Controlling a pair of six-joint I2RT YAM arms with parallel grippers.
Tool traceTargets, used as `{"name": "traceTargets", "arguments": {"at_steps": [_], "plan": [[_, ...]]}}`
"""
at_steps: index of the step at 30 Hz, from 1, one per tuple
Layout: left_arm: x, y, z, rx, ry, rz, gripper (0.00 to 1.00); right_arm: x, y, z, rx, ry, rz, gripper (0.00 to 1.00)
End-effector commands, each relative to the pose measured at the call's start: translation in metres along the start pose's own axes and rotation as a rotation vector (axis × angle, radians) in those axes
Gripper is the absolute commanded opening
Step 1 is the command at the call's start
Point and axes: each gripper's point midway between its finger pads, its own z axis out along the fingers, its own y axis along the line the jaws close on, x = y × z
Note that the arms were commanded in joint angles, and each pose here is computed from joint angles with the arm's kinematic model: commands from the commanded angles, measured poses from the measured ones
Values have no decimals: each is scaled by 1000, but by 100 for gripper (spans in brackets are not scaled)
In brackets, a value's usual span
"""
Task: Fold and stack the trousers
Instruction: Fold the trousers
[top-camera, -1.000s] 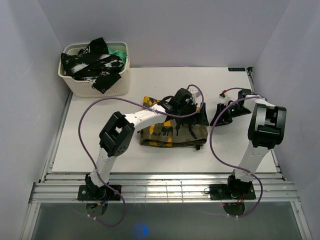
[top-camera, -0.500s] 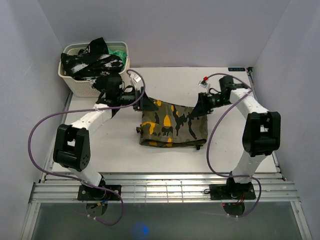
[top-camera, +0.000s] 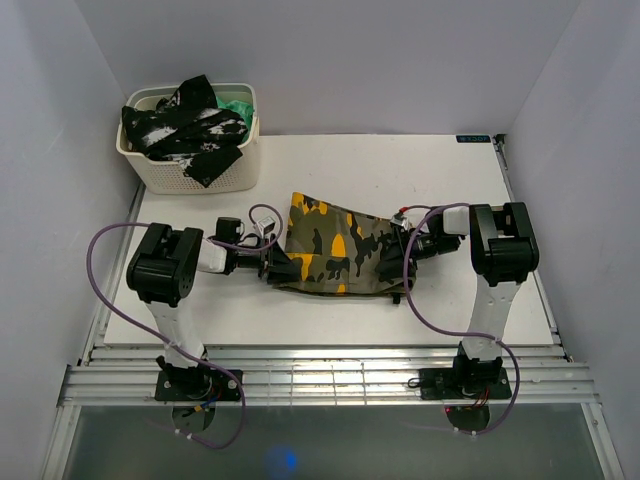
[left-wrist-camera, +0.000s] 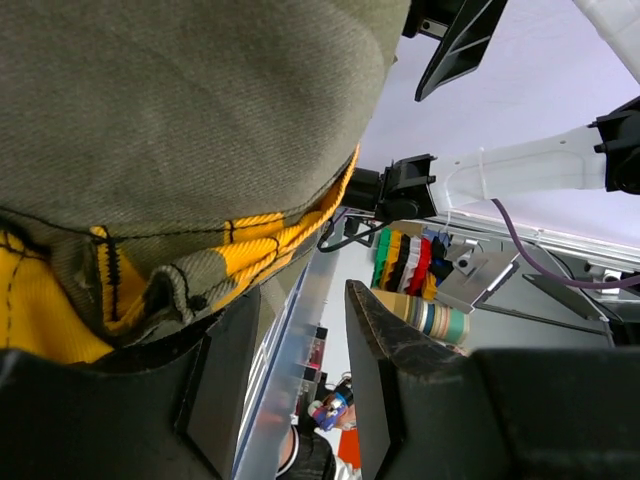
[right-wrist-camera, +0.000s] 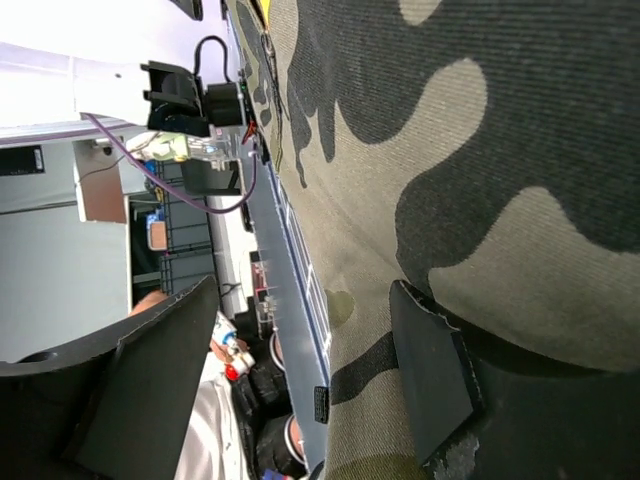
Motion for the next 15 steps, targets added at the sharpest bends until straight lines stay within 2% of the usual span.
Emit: {"name": "traceTargets", "arguments": {"at_steps": [1, 5, 6, 9, 10, 12, 15], "plan": [[-8, 37, 3, -112, -81, -36, 53, 13, -59, -5, 184, 30, 58, 76], [-5, 36, 2, -118, -89, -53, 54, 1, -67, -19, 263, 0, 52, 75], [-3, 30, 1, -108, -85, -34, 54, -3, -66, -24, 299, 1, 1, 75], [8, -18, -2, -28, -58, 132, 57, -11, -44, -35, 310, 11, -74, 74], [12, -35, -3, -2, -50, 194, 58, -26, -29, -42, 311, 0, -172, 74], [10, -88, -14, 62, -86, 403, 60, -32, -4, -48, 288, -4, -222, 74], [1, -134, -21, 91, -148, 581, 62, -62, 38, -59, 265, -64, -369, 75]]}}
